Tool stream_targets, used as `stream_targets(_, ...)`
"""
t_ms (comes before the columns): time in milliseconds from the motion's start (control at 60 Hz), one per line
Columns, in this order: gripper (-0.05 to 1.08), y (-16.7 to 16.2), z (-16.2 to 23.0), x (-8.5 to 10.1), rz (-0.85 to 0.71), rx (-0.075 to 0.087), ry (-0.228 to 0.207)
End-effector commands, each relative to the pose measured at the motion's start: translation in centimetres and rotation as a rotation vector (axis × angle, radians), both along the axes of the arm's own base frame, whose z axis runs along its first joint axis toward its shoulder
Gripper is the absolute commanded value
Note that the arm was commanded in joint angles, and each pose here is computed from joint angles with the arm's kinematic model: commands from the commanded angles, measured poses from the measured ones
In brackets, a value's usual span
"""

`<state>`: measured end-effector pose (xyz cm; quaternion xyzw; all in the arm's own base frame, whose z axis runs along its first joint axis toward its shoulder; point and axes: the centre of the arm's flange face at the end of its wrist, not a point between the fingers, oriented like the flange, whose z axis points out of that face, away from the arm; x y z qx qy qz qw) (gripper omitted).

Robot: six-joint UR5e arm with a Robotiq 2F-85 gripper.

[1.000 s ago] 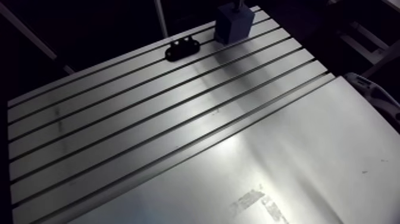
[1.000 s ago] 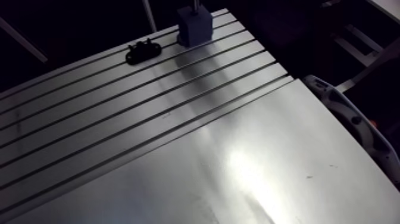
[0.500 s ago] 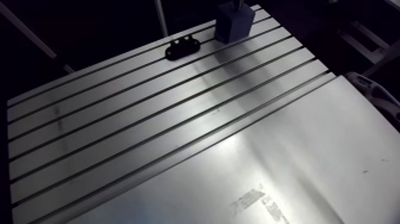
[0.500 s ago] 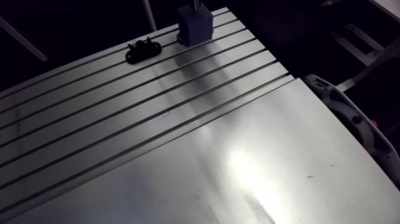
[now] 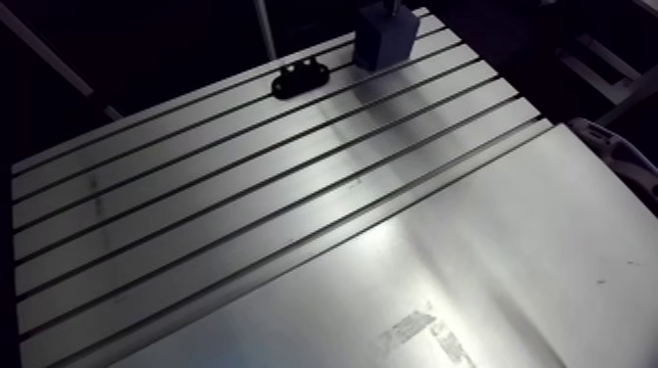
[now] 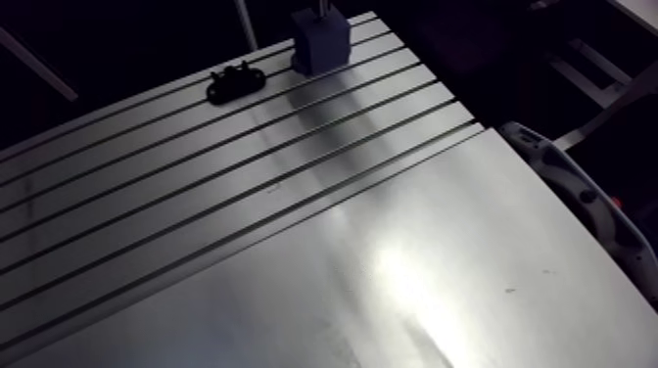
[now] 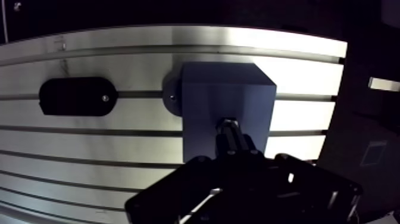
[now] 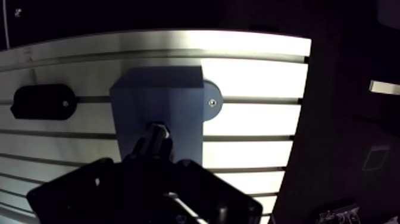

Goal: Pick up the M10 bolt and insert it into the hex recess until seated.

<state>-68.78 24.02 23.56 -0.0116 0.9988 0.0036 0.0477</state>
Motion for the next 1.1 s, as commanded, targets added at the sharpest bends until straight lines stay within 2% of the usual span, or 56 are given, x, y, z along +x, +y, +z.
stream_targets(17, 1.08, 0.0, -0.13, 0.0, 0.0, 0.0, -0.001)
stream_targets(1100, 1.08, -0.07, -0.61, -0.06, 0.004, -0.003, -0.006)
